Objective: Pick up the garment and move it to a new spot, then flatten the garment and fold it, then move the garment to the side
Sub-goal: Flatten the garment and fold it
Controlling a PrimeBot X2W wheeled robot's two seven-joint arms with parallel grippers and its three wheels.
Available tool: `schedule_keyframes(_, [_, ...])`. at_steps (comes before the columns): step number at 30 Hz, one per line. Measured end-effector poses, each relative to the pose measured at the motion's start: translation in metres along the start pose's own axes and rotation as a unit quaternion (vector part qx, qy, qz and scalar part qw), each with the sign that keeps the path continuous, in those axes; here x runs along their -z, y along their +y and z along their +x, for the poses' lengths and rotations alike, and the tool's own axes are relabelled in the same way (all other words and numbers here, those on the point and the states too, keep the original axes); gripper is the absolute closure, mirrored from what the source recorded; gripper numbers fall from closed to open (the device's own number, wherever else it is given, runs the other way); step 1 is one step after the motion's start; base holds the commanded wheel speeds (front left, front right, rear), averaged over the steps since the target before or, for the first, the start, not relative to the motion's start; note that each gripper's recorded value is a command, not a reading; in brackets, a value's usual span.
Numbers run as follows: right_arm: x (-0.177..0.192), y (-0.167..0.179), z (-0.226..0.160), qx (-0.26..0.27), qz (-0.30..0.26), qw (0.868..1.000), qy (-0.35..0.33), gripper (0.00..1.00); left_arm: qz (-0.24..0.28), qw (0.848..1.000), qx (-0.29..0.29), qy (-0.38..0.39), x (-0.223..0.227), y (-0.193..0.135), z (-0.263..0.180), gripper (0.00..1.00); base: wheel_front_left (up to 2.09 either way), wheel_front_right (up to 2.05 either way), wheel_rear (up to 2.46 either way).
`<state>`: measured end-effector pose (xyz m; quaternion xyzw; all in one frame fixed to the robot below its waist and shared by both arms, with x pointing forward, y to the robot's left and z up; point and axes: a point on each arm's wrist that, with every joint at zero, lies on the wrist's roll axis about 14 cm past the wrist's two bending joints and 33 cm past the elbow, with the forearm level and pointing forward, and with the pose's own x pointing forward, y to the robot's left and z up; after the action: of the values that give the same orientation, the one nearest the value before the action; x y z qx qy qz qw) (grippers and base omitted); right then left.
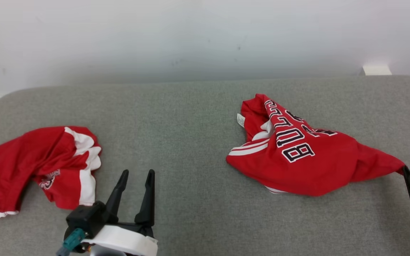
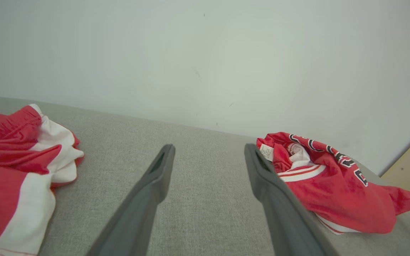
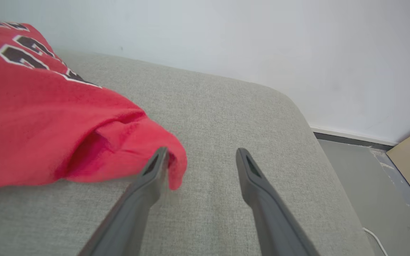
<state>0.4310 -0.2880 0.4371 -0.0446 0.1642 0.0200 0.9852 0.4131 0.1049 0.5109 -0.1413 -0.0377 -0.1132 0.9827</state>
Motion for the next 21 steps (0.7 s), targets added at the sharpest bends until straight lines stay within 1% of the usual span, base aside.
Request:
schedule_keyframes(2, [-0.026, 0.006, 0.000, -0.004, 0.022, 0.999, -0.048, 0.00, 0.003, 1.000, 0.001, -0.007, -0.006, -0.001, -0.002, 0.00, 0.00, 0.00, 0.00])
schedule_keyframes(4, [-0.056, 0.025, -0.002, -0.023, 0.035, 0.994, -0.103, 0.00, 0.004, 1.000, 0.001, -0.012, -0.009, -0.002, -0.006, 0.00, 0.00, 0.00, 0.00])
schedule_keyframes(6, [-0.069, 0.040, -0.010, -0.032, 0.054, 0.988, -0.140, 0.00, 0.005, 1.000, 0.002, -0.015, -0.012, -0.004, -0.007, 0.00, 0.00, 0.00, 0.00])
schedule_keyframes(10, [-0.075, 0.069, -0.031, -0.041, 0.093, 0.977, -0.186, 0.00, 0.006, 1.000, 0.013, -0.013, -0.012, -0.010, -0.010, 0.00, 0.00, 0.00, 0.00])
schedule_keyframes(12, [-0.073, 0.083, -0.040, -0.043, 0.118, 0.972, -0.198, 0.00, 0.006, 1.000, 0.017, -0.007, -0.008, -0.013, -0.010, 0.00, 0.00, 0.00, 0.00])
schedule_keyframes(14, [-0.067, 0.092, -0.047, -0.041, 0.130, 0.970, -0.199, 0.00, 0.004, 1.000, 0.024, -0.001, -0.004, -0.018, -0.009, 0.00, 0.00, 0.00, 0.00])
schedule_keyframes(16, [-0.061, 0.096, -0.052, -0.036, 0.144, 0.969, -0.196, 0.00, 0.004, 0.999, 0.031, 0.003, -0.001, -0.022, -0.007, 0.00, 0.00, 0.00, 0.00])
schedule_keyframes(21, [-0.058, 0.095, -0.057, -0.027, 0.150, 0.968, -0.198, 0.00, 0.003, 0.999, 0.052, 0.012, 0.006, -0.033, 0.000, 0.00, 0.00, 0.00, 0.00])
